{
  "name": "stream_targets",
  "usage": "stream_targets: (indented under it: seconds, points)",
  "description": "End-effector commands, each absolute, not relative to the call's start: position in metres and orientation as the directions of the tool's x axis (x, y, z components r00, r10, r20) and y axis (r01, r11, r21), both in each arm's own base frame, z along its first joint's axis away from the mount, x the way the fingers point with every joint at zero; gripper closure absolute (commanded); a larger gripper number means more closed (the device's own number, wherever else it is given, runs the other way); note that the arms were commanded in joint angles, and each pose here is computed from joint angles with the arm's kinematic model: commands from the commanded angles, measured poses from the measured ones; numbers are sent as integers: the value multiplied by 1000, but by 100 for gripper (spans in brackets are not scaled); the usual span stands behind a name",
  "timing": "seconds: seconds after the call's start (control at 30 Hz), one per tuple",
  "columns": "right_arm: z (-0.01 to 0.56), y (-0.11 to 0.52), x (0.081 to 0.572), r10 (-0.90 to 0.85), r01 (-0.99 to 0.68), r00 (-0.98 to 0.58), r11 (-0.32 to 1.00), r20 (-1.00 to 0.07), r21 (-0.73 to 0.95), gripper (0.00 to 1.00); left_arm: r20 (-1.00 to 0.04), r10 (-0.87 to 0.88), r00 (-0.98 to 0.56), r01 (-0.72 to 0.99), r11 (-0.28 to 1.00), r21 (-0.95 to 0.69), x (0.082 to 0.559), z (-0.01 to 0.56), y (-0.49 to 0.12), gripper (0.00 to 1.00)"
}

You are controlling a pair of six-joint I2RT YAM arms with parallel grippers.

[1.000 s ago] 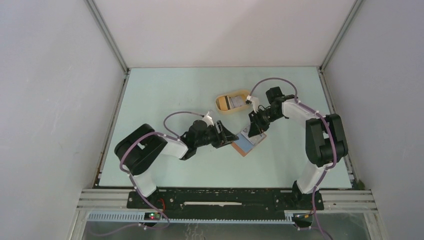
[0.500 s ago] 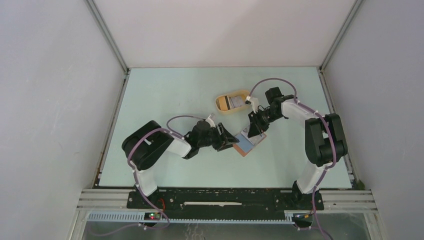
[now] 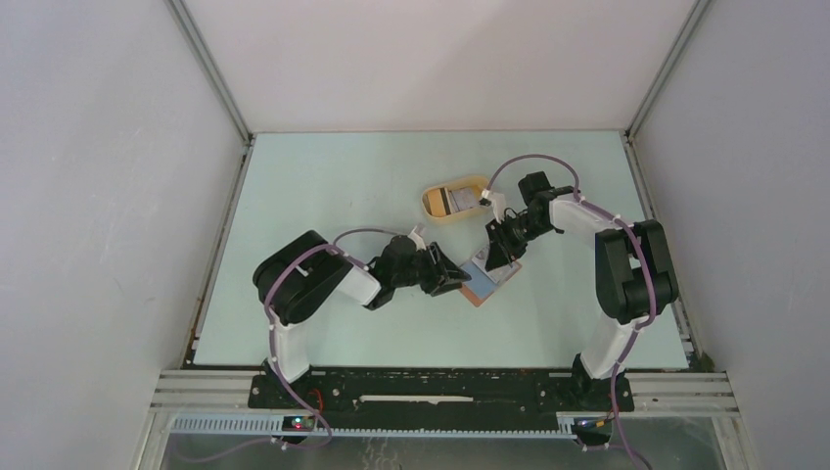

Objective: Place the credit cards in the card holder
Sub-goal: Insert the credit card into the card holder.

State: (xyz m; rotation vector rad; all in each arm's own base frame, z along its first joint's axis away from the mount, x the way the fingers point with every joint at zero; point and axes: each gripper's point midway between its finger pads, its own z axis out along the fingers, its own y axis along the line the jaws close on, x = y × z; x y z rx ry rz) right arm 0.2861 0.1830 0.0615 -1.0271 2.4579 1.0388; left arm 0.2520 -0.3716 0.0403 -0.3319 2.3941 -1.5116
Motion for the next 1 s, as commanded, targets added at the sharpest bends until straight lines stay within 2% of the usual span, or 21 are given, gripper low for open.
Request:
stream_targets:
  seconds: [0.0, 0.17, 0.27, 0.43, 0.5, 0.57, 0.67, 0.8, 0.97]
  points:
    - [63, 184, 294, -501, -715, -699, 489, -510, 500, 69, -111, -345, -932, -29, 376, -926, 261, 50, -384, 50]
    - [59, 183, 296, -500, -706, -708, 504, -499, 498, 70, -96, -348, -933, -44, 374, -927, 267, 45, -389, 51]
    - [56, 182, 296, -502, -701, -713, 513, -489, 496, 70, -95, -349, -932, -42, 366, -930, 272, 44, -392, 56]
    - [54, 181, 299, -500, -697, -717, 529, -486, 484, 72, -95, -350, -932, -42, 365, -930, 277, 42, -393, 72]
    - [55, 181, 300, -498, -697, -717, 533, -488, 480, 72, -107, -343, -933, -28, 368, -930, 278, 41, -393, 82]
    - [54, 179, 302, -496, -694, -719, 547, -487, 469, 73, -139, -320, -937, 13, 367, -930, 278, 44, -393, 92]
    - [49, 171, 309, -496, -681, -730, 591, -471, 434, 74, -207, -276, -938, 96, 367, -925, 276, 54, -390, 99]
    - [35, 155, 318, -507, -659, -745, 660, -433, 361, 78, -275, -223, -935, 183, 360, -915, 269, 67, -380, 100]
    - [25, 145, 319, -515, -642, -760, 690, -396, 335, 79, -321, -174, -931, 262, 292, -920, 260, 89, -372, 100]
